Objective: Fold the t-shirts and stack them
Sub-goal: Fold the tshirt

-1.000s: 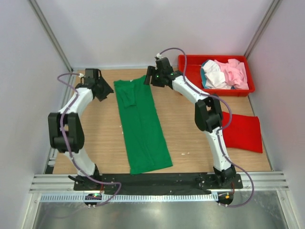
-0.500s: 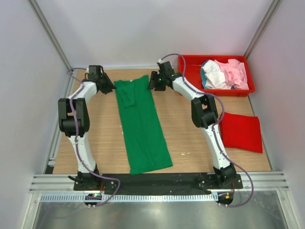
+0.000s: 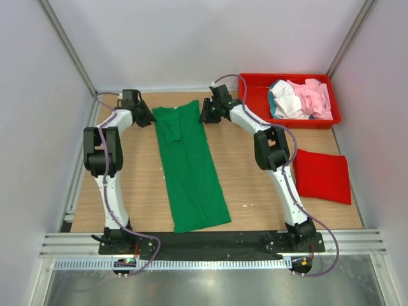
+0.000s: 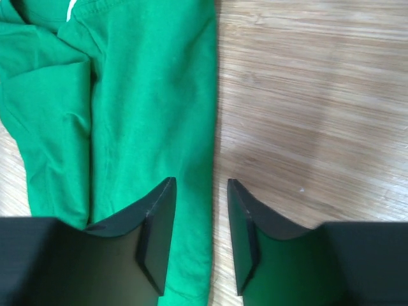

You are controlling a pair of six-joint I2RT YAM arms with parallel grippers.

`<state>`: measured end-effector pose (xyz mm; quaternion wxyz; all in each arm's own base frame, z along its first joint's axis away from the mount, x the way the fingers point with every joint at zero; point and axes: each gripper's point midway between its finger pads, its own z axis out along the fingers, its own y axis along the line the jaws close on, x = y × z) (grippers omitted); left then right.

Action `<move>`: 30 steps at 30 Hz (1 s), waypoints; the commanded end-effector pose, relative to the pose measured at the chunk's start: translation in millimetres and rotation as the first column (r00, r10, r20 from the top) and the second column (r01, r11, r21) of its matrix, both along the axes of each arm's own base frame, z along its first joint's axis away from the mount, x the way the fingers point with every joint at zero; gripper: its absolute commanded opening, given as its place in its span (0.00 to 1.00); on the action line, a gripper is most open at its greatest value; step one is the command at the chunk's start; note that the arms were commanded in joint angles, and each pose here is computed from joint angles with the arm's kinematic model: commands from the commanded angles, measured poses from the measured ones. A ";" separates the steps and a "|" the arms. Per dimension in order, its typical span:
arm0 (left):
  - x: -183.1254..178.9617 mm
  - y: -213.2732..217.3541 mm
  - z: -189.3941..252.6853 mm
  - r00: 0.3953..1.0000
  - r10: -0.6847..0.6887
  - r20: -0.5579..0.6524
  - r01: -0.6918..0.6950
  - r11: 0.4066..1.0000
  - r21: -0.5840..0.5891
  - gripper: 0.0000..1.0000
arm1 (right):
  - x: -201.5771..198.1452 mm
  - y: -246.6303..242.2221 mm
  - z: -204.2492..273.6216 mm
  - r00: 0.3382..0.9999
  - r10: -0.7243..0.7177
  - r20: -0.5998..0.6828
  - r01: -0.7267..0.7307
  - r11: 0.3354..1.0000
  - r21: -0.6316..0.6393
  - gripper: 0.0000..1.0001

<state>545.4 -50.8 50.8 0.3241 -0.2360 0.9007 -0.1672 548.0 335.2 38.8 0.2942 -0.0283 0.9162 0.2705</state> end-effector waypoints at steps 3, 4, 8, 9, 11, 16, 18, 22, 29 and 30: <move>20.4 2.5 9.6 0.998 -0.006 0.059 0.005 1.000 0.018 0.34 | -3.6 5.0 -3.6 1.000 0.026 0.000 -0.026 1.000 0.006 0.34; 20.9 2.2 5.3 0.999 -0.006 0.053 0.005 1.000 0.016 0.34 | -3.7 5.5 -4.0 1.000 0.026 -0.001 -0.025 1.000 0.009 0.29; 24.3 -2.8 -2.6 0.999 -0.011 0.041 0.012 1.000 -0.014 0.31 | -1.7 7.5 2.1 1.000 0.016 0.021 -0.017 0.999 0.041 0.17; 25.2 -3.3 -4.5 0.999 -0.008 0.037 0.009 1.000 -0.020 0.26 | -2.5 7.3 2.6 1.000 0.014 0.023 -0.015 0.999 0.044 0.16; 26.8 -6.2 -11.7 1.000 -0.006 0.025 0.007 0.999 -0.040 0.17 | -4.8 5.8 3.1 1.000 0.014 0.027 -0.015 0.999 0.044 0.11; 32.7 -13.5 -15.7 0.999 -0.034 0.028 0.036 0.997 -0.072 0.02 | -3.5 -6.5 0.5 1.000 -0.013 0.017 0.013 0.999 0.034 0.01; 34.3 -16.9 -17.2 0.999 -0.043 0.031 0.045 0.997 -0.069 0.02 | -1.6 -18.6 -5.4 0.999 -0.045 0.004 0.045 0.998 0.036 0.01; 44.3 -32.2 -17.1 0.996 -0.072 0.048 0.075 0.995 -0.070 0.02 | 3.4 -38.7 -3.2 0.996 -0.077 0.035 0.077 0.997 -0.002 0.01; 58.3 -65.0 -15.0 0.992 -0.108 0.072 0.116 0.987 -0.110 0.02 | 8.6 -75.2 -1.9 0.990 -0.139 0.039 0.140 0.989 -0.039 0.01; 58.6 -68.7 -13.6 0.990 -0.114 0.077 0.122 0.986 -0.110 0.03 | 8.3 -78.2 -1.4 0.989 -0.140 0.038 0.142 0.989 -0.040 0.01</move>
